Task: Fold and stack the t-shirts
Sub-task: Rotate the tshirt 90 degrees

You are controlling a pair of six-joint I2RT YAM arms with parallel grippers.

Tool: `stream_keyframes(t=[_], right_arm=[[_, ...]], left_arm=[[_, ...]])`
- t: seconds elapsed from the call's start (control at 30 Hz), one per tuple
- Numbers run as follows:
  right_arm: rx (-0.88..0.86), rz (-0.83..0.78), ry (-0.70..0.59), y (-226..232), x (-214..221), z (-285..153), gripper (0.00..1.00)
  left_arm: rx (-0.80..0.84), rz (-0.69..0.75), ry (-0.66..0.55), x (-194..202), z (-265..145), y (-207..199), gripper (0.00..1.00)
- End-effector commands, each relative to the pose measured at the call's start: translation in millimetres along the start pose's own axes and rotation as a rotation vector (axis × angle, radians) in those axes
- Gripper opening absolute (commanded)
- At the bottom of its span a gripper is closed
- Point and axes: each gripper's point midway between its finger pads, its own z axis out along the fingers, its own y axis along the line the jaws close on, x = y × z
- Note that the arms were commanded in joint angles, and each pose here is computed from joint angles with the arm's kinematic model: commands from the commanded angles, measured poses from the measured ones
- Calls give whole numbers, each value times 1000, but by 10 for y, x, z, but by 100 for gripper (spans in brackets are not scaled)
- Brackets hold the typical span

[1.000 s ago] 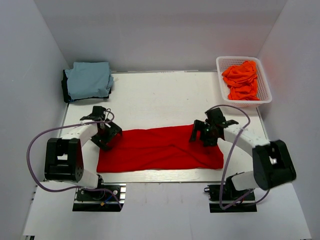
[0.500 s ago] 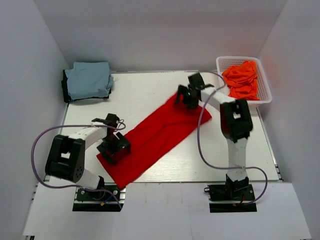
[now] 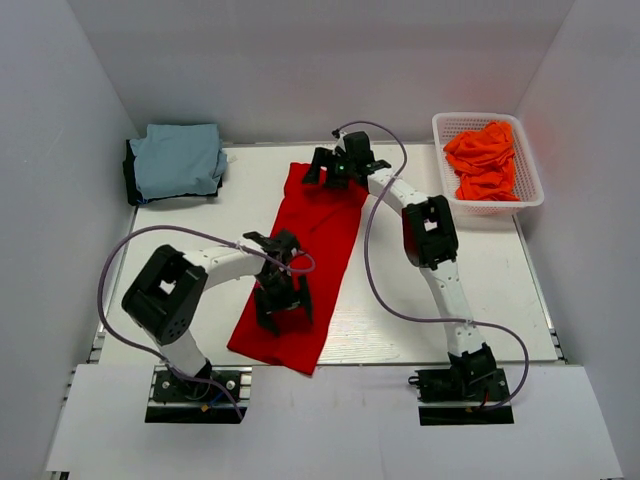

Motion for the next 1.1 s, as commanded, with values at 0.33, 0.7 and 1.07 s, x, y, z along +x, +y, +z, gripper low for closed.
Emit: stream_keyframes(t=[0.33,0.7,1.07], right_arm=[[137,-233,7,548,-174,-937,90],[302,-93,253,500,1269,-1236,90],[448,117,372,-357,1585,-979,90]], left_arm=[[29,181,-436,-309,-818,-295,100],[-154,-22,-662,-328,-1195,388,100],[-95,13,-573,-41,-1171,438,100]])
